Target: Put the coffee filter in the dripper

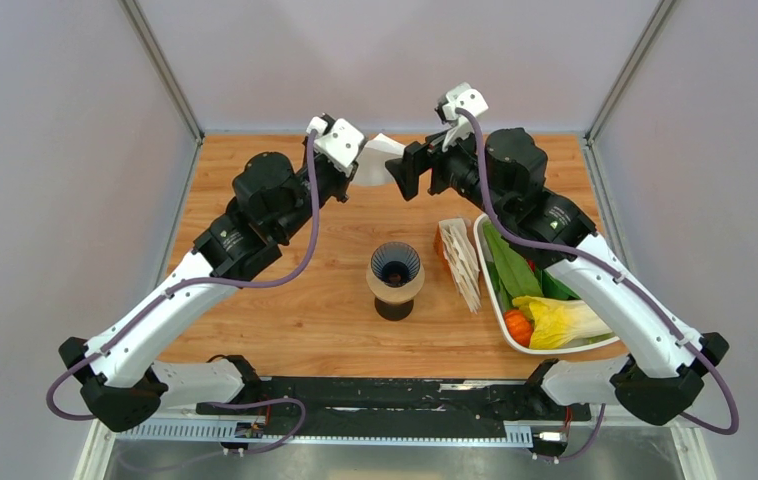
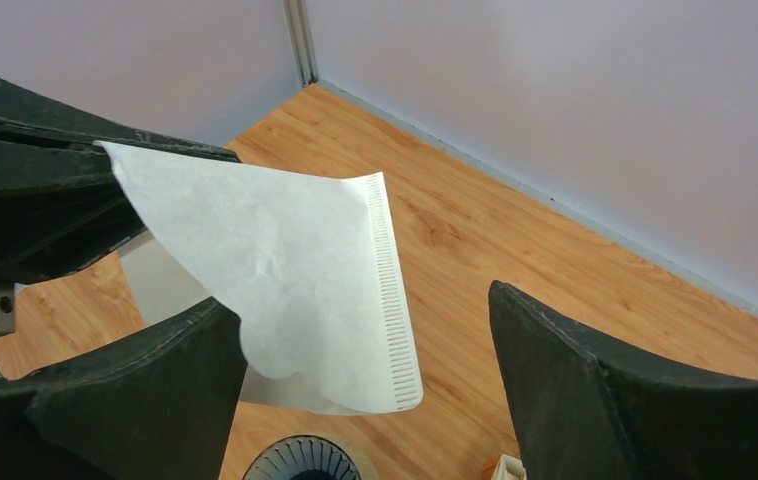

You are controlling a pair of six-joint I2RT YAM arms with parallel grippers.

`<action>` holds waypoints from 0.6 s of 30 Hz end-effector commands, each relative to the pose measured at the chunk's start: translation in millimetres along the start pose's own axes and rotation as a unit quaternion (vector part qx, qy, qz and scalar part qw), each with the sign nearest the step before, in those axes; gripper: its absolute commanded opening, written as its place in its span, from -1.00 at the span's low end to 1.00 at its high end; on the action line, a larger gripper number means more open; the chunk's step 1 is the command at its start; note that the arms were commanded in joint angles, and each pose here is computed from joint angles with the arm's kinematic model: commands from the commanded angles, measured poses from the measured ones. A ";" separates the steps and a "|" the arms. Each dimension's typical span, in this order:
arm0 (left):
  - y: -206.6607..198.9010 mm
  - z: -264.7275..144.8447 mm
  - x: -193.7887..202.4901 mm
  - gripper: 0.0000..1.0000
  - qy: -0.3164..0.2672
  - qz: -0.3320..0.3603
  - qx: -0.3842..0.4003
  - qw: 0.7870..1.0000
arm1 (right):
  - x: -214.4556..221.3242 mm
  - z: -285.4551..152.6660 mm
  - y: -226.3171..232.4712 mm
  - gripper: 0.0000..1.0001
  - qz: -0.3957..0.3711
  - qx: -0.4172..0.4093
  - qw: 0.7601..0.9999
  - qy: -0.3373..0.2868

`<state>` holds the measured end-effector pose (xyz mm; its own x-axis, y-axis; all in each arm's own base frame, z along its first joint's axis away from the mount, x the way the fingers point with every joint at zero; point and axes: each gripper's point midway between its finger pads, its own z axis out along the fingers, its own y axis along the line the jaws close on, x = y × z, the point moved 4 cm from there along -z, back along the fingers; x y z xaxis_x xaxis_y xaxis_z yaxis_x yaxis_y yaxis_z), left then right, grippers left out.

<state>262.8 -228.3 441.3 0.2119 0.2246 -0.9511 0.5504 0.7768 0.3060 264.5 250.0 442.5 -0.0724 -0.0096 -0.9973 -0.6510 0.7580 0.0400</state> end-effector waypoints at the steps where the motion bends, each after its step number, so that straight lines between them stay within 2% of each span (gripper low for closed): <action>1: 9.6 -9.0 -26.2 -1.00 -0.049 -0.017 -0.018 0.998 | -8.8 6.2 -8.8 0.75 0.018 0.039 0.999 -0.020; 5: 7.7 -8.9 -25.3 -1.00 -0.050 -0.025 -0.015 0.998 | -6.8 9.0 -5.2 0.62 0.025 0.029 0.999 -0.019; 18: -1.9 -3.1 -15.8 -1.00 -0.034 -0.037 0.003 0.999 | -11.7 7.4 8.9 -0.33 0.022 -0.025 0.999 -0.036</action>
<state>259.9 -229.1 446.6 0.2119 0.1765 -0.9612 0.5594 0.7846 0.2674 271.0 262.2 437.9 -0.0902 0.0210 -0.9957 -0.6640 0.7439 0.0758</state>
